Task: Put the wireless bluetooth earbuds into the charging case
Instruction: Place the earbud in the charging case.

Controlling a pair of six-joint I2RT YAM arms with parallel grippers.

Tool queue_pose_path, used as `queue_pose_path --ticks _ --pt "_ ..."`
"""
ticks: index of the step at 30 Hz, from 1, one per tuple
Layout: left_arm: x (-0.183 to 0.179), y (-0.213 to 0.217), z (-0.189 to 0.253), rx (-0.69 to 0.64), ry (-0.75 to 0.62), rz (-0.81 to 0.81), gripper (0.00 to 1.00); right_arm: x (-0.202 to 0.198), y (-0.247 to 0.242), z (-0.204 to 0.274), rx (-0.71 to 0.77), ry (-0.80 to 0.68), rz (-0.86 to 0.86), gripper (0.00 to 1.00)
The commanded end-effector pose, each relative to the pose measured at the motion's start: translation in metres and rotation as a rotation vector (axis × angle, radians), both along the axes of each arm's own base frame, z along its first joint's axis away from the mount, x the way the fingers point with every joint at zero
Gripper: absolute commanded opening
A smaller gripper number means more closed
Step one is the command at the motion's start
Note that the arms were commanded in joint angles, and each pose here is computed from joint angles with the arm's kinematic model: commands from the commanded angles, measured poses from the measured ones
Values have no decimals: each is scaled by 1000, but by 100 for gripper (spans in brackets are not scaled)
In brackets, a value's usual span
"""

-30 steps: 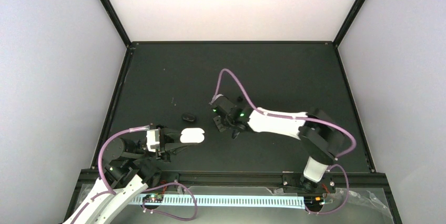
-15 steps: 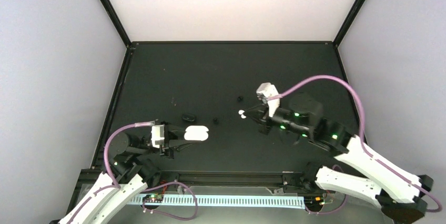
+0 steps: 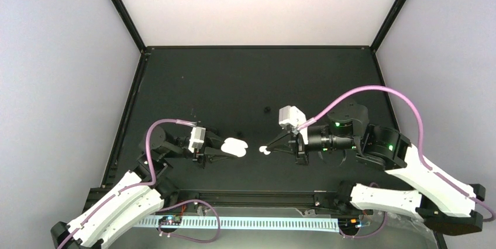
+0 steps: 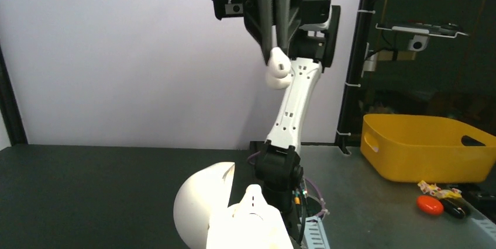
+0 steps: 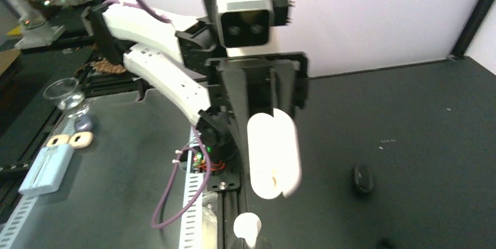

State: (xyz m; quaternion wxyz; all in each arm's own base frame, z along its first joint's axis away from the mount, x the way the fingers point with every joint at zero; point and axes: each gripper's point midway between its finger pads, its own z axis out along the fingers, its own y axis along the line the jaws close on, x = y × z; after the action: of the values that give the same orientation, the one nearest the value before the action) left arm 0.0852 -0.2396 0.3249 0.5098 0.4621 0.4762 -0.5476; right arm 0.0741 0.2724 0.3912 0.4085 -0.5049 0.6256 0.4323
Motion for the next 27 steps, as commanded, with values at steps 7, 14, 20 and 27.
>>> queue_pose_path --ticks 7,14,20,27 --pt "-15 -2 19 -20 -84 -78 2 -14 38 19 -21 -107 60 1" --pt "-20 0 16 -8 -90 -86 2 -21 67 13 -59 -139 99 1" --pt "-23 0 15 -5 -82 -98 1 -22 83 6 -78 -144 113 1" --pt "-25 1 12 2 -75 -99 2 -20 93 -2 -104 -165 104 1"
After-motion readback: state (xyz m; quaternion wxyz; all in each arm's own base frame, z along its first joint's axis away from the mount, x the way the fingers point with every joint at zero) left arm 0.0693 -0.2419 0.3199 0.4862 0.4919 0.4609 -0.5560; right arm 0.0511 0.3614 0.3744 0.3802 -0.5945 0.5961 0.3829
